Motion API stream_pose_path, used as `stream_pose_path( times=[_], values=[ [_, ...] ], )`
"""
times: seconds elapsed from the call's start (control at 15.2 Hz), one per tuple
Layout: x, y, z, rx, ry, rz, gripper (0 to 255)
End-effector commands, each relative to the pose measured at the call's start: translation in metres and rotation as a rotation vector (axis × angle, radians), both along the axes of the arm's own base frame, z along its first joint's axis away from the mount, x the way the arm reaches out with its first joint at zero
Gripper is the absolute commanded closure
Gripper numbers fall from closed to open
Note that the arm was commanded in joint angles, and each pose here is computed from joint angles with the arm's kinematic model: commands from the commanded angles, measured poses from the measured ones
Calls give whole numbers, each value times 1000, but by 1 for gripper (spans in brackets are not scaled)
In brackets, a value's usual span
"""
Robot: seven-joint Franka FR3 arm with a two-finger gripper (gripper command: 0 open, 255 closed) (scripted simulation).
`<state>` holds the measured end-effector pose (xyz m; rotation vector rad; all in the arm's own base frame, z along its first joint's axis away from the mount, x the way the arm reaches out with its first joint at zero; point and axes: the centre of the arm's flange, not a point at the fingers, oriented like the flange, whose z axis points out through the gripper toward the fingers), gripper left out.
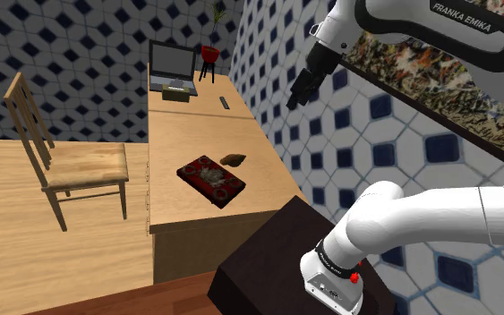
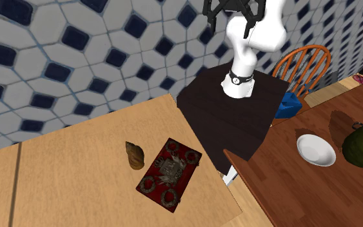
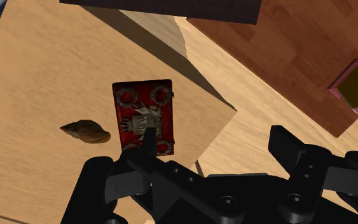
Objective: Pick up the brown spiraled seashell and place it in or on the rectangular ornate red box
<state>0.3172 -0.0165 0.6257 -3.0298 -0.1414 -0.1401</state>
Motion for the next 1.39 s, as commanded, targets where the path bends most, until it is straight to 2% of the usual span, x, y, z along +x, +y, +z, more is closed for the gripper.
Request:
stream_pose_path(
  times=[0.0,1.32],
  values=[
    [0,0,0,0,0,0,0],
    [115,-56,-221,-220,8,308,0]
  ],
)
